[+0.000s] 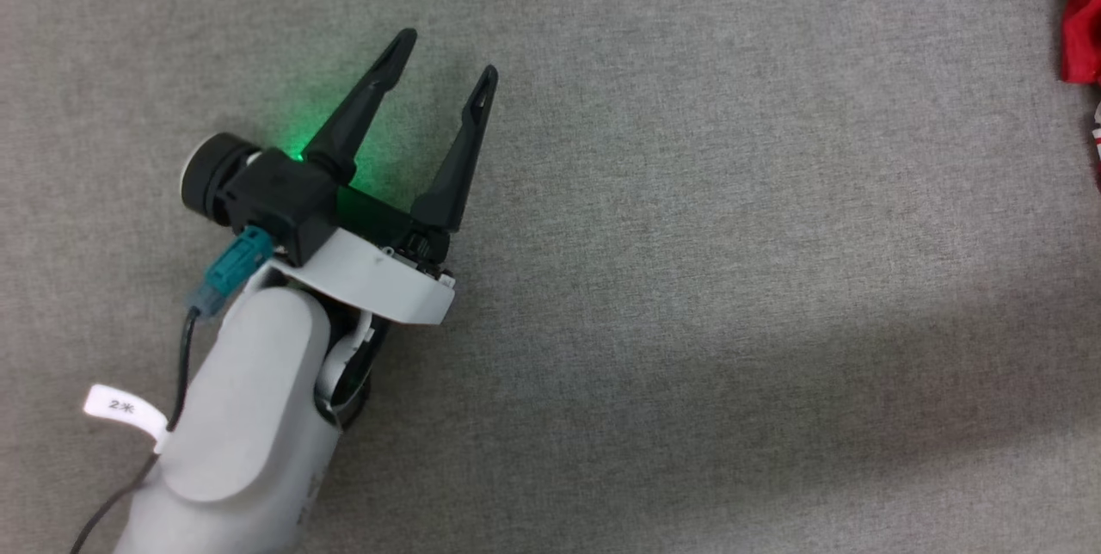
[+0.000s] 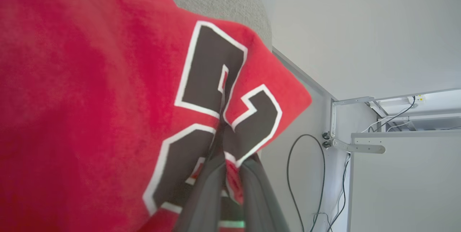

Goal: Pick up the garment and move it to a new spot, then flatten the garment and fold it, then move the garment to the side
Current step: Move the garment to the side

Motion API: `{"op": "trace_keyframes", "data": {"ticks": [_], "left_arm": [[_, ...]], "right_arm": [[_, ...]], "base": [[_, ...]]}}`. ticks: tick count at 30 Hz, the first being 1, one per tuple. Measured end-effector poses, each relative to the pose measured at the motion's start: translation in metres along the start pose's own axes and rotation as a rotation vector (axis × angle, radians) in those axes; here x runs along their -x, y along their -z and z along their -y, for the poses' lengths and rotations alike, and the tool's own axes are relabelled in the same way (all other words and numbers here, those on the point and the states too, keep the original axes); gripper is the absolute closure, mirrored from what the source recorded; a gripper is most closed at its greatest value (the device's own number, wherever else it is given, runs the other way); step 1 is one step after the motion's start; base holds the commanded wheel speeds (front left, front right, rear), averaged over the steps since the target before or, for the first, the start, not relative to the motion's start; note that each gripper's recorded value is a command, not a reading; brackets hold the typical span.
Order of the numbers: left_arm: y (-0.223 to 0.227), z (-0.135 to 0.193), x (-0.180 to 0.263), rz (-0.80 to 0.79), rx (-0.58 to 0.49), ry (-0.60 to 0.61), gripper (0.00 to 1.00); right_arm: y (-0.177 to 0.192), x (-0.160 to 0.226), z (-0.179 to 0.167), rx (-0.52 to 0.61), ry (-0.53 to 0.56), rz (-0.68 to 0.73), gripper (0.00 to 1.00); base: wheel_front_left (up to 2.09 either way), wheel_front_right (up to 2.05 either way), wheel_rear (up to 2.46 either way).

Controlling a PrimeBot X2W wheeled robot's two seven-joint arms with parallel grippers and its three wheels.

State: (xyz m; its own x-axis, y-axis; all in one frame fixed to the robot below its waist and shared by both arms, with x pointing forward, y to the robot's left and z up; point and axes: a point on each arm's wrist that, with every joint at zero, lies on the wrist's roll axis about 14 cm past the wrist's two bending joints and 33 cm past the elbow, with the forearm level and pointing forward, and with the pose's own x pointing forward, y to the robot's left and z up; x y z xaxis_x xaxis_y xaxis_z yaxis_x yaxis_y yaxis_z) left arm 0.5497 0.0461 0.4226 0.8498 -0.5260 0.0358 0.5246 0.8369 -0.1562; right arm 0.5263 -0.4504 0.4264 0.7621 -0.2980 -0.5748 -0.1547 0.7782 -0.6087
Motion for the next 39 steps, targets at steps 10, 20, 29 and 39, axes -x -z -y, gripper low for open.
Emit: {"op": "trace_keyframes", "data": {"ticks": [10,20,29,39], "left_arm": [[-0.014,-0.009,0.012,0.003,-0.011,-0.045,0.0],[-0.038,-0.013,0.037,0.011,0.003,-0.1,0.0],[-0.063,-0.029,0.076,0.024,-0.013,-0.193,0.0],[-0.091,-0.039,0.137,0.06,-0.05,-0.309,0.0]], "right_arm": [[-0.007,0.01,0.01,-0.034,0.035,0.031,0.0],[-0.038,0.037,0.017,-0.114,0.048,0.163,0.0],[-0.082,0.068,-0.01,-0.229,-0.003,0.395,0.0],[-0.121,0.114,-0.052,-0.344,-0.096,0.59,0.0]], "base": [[0.0,0.0,0.0],[0.0,0.0,0.0],[0.0,0.0,0.0],[0.0,0.0,0.0]]}}
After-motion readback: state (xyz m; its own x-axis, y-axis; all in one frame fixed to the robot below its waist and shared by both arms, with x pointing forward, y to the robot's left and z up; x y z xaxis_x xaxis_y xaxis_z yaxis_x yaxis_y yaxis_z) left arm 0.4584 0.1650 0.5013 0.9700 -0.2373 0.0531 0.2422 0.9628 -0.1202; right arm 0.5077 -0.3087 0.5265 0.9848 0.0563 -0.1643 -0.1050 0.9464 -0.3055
